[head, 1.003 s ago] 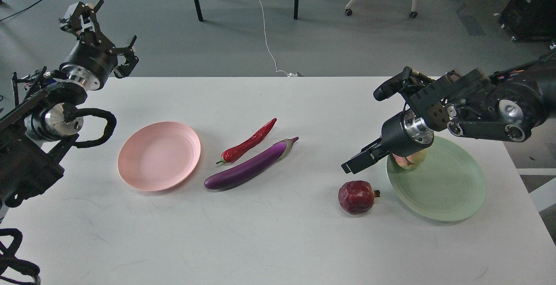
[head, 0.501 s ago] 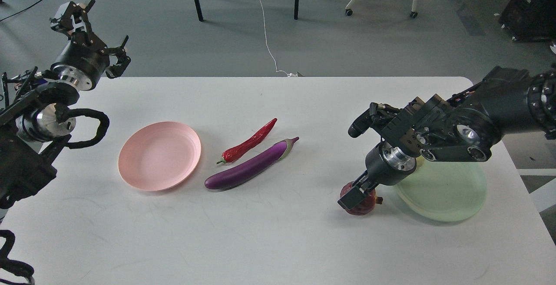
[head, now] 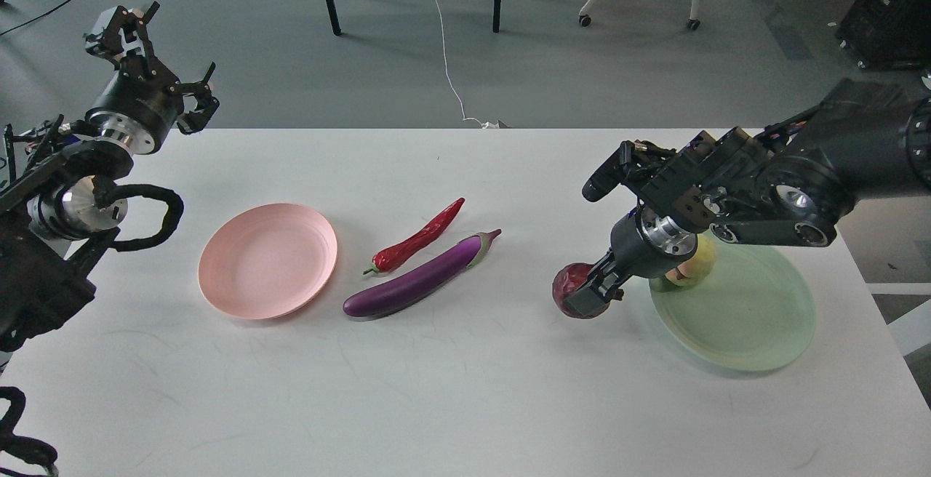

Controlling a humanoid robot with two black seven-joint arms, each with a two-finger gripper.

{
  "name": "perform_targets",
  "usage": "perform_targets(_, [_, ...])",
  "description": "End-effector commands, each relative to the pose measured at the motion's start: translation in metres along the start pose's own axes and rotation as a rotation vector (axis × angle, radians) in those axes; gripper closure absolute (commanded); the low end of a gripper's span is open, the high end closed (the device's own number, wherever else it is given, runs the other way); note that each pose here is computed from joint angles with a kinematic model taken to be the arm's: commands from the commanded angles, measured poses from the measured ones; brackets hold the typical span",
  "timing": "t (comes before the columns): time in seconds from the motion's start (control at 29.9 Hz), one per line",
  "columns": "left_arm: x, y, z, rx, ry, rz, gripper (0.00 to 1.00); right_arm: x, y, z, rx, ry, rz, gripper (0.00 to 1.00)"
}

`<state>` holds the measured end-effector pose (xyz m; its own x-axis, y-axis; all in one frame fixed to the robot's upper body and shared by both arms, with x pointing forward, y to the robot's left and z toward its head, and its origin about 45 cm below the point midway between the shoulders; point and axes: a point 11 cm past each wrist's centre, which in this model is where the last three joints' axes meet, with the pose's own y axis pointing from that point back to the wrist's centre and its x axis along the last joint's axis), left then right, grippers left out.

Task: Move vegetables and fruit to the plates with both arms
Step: 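Lift the pomegranate onto the green plate beside the pear and release, then withdraw the right gripper and swing the left arm toward the eggplant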

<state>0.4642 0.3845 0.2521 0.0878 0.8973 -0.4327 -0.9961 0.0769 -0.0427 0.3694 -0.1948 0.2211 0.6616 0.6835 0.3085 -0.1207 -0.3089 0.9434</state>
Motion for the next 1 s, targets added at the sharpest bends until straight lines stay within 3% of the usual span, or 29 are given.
perform_targets(0.0, [0.000, 0.000, 0.001, -0.001, -0.001, 0.000, 0.02, -0.016, 0.021, 0.026, -0.058, -0.016, -0.002, 0.51])
perform_targets(0.27, [0.002, 0.000, 0.005, -0.005, -0.008, 0.001, 0.02, -0.109, 0.031, 0.075, -0.114, -0.142, -0.075, 0.47])
perform_targets(0.4, [0.001, 0.000, 0.003, -0.001, -0.006, -0.002, 0.02, -0.129, 0.025, 0.078, -0.103, -0.193, -0.070, 0.20])
perform_targets(0.47, [0.000, 0.000, 0.004, -0.003, -0.005, -0.015, 0.02, -0.127, 0.027, 0.080, -0.103, -0.210, -0.042, 0.06])
perform_targets(0.5, [-0.002, 0.000, 0.005, -0.004, 0.001, -0.034, 0.02, -0.126, 0.027, 0.079, -0.094, -0.220, -0.025, 0.05])
perform_targets(0.7, [-0.003, 0.001, 0.028, -0.013, -0.031, -0.116, 0.02, -0.106, 0.029, 0.075, -0.058, -0.274, 0.079, 0.02])
perform_targets(0.8, [-0.007, -0.003, 0.044, -0.028, -0.057, -0.141, 0.02, -0.077, 0.040, 0.073, -0.011, -0.358, 0.216, 0.02])
perform_targets(0.97, [-0.020, -0.005, 0.039, 0.034, -0.113, -0.205, 0.02, -0.016, 0.072, 0.074, 0.077, -0.481, 0.494, 0.02])
